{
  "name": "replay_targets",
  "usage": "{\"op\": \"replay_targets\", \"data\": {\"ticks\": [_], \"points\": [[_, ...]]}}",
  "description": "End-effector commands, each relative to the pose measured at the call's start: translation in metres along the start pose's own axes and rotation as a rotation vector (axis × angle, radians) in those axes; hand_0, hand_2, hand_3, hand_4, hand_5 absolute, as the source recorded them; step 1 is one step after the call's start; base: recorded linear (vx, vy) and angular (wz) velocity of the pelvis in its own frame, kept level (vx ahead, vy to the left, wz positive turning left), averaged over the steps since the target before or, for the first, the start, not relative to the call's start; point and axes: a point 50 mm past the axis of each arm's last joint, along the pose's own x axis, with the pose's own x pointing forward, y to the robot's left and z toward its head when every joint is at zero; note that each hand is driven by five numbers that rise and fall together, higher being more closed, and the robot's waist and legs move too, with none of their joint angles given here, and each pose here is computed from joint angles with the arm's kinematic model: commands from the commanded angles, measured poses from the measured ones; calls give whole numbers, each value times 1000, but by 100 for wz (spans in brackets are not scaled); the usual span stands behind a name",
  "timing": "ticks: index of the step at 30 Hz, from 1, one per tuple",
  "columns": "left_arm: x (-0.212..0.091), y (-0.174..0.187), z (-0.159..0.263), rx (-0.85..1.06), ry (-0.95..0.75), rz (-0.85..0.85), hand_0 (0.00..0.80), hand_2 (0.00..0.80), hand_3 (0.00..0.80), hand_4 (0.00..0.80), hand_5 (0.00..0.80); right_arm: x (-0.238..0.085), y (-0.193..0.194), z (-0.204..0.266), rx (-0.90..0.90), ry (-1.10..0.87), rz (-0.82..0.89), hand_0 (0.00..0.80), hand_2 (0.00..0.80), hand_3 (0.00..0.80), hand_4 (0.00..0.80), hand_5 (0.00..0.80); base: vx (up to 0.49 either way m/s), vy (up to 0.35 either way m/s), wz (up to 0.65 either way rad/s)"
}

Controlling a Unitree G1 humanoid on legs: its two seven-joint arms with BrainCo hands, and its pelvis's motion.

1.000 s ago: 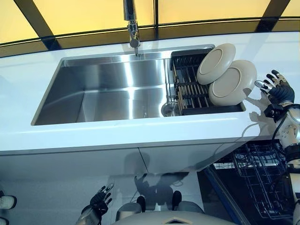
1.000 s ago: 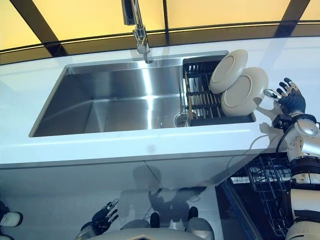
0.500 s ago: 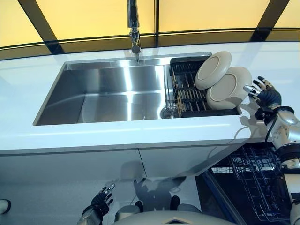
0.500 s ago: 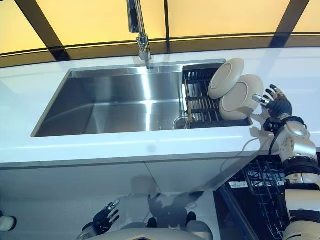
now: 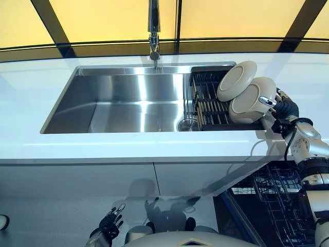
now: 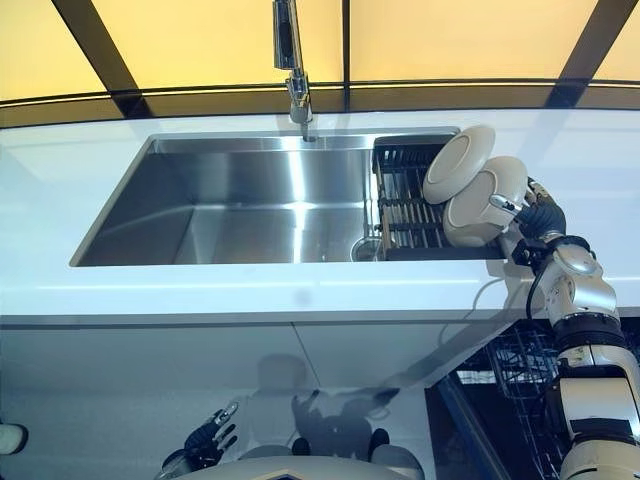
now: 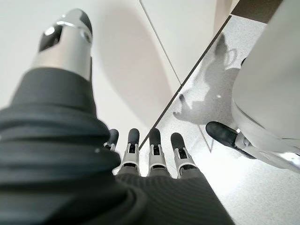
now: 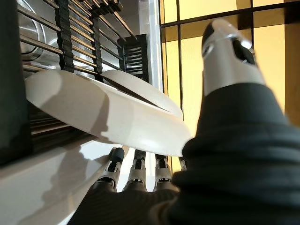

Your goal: Take plates into dishwasher

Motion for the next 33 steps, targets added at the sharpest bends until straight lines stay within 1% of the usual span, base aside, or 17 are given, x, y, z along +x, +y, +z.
{"op": "replay_targets", "data": {"ticks": [1,4,5,6,7,8,9,14,17,28,33], "points": [[4,1,18,37,-51,1,0,0,0,0,0,15,25,24,34,-50,79,0,0,0,0,0,0,0,0],[4,2,18,38,-52,4,0,0,0,0,0,16,27,23,52,-28,94,0,0,0,0,0,0,0,0],[4,2,19,39,-52,5,0,0,0,0,0,16,28,21,60,-18,102,104,104,104,104,104,0,0,0],[4,2,19,39,-52,5,0,0,0,0,0,17,28,21,67,-14,106,157,157,157,157,157,0,0,0],[4,3,19,37,-53,6,0,0,0,0,0,17,29,21,73,-11,107,439,439,439,439,439,0,0,0],[3,3,19,37,-54,7,0,0,0,0,0,18,28,21,68,-6,102,649,649,649,649,649,0,0,0],[3,3,20,36,-55,9,0,0,0,0,0,18,27,20,61,-2,100,800,800,800,800,800,0,0,0],[3,4,19,32,-56,13,0,0,0,0,0,18,24,21,38,11,74,800,800,800,800,800,0,0,0],[3,3,19,31,-54,15,0,0,0,0,0,18,20,20,-45,30,36,800,800,800,800,800,0,0,0],[5,1,24,25,-63,18,0,0,0,0,0,16,-1,47,-228,4,-73,800,800,800,800,800,-1,7,0],[5,2,24,23,-61,25,0,0,0,0,0,13,-6,58,-243,-28,-100,800,800,800,800,800,1,7,0]]}}
